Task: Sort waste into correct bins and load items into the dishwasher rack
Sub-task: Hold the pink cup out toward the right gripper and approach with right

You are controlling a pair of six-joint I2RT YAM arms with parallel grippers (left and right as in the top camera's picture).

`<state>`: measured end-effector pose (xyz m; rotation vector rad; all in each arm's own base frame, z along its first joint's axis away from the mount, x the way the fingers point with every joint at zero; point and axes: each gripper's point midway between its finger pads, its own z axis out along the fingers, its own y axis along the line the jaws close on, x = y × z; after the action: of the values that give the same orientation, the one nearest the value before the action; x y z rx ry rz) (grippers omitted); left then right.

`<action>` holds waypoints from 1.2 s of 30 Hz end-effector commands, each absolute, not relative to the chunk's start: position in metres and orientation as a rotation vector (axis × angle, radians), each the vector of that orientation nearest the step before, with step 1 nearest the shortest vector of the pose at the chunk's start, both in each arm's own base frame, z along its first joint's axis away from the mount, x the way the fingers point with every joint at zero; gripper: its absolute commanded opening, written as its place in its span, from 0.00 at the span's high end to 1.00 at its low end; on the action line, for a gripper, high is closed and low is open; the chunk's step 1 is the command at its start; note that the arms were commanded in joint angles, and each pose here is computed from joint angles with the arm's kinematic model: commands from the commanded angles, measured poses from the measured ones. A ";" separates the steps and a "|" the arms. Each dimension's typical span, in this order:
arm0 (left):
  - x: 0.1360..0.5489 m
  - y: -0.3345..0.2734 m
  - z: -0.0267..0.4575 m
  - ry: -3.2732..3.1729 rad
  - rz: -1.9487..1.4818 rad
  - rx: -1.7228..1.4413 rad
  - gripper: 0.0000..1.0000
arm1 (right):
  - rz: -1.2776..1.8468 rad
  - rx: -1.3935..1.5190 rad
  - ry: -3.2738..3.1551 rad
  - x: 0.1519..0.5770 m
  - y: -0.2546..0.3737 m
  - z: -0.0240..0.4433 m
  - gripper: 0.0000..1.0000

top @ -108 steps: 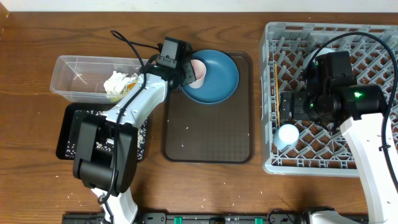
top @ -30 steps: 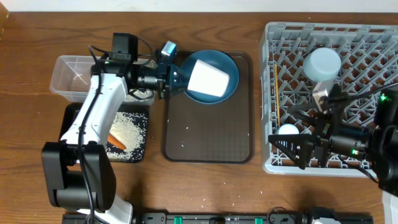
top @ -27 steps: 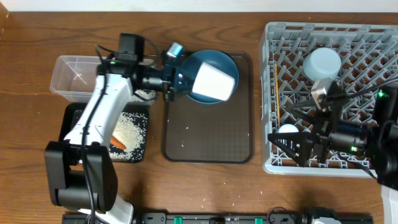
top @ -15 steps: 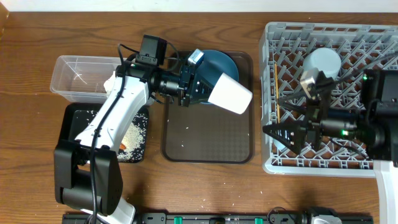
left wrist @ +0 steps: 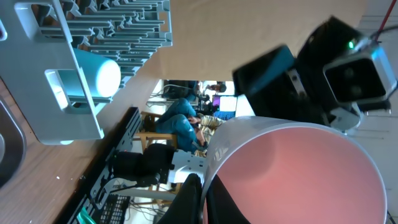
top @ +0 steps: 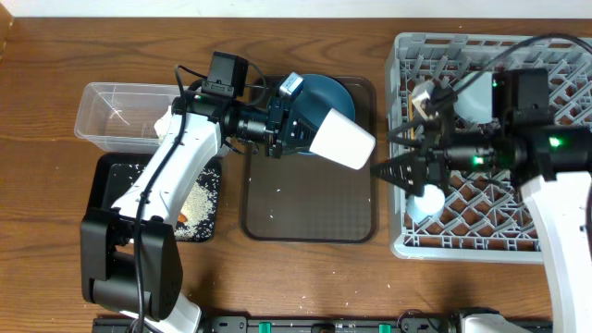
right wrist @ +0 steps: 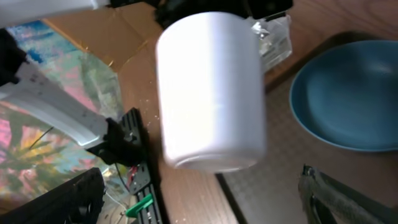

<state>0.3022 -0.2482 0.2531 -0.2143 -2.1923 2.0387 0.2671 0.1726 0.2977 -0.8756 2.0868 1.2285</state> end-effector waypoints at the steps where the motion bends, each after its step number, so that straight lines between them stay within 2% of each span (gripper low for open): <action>1: 0.298 -0.248 0.267 -2.177 2.086 -0.282 0.94 | 1.295 -0.881 2.097 0.273 0.184 0.290 0.06; 6: 0.299 -0.248 0.267 -2.179 2.089 -0.288 0.94 | 1.324 -0.890 2.107 0.282 0.193 0.280 0.09; 12: 0.300 -0.248 0.268 -2.185 2.101 -0.312 0.94 | 1.354 -0.966 2.074 0.273 0.213 0.282 0.14; 20: 0.300 -0.248 0.268 -2.185 2.101 -0.311 0.94 | 1.373 -0.988 2.070 0.268 0.223 0.284 0.25; 31: 0.300 -0.248 0.268 -2.186 2.103 -0.316 0.94 | 1.384 -0.980 2.089 0.266 0.222 0.282 0.29; 36: 0.300 -0.248 0.268 -2.187 2.103 -0.316 0.94 | 1.385 -0.979 2.090 0.265 0.222 0.282 0.40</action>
<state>0.3025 -0.2485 0.2572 -0.2586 -2.1796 2.0723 0.2716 0.2171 0.2770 -0.9632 2.1175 1.3349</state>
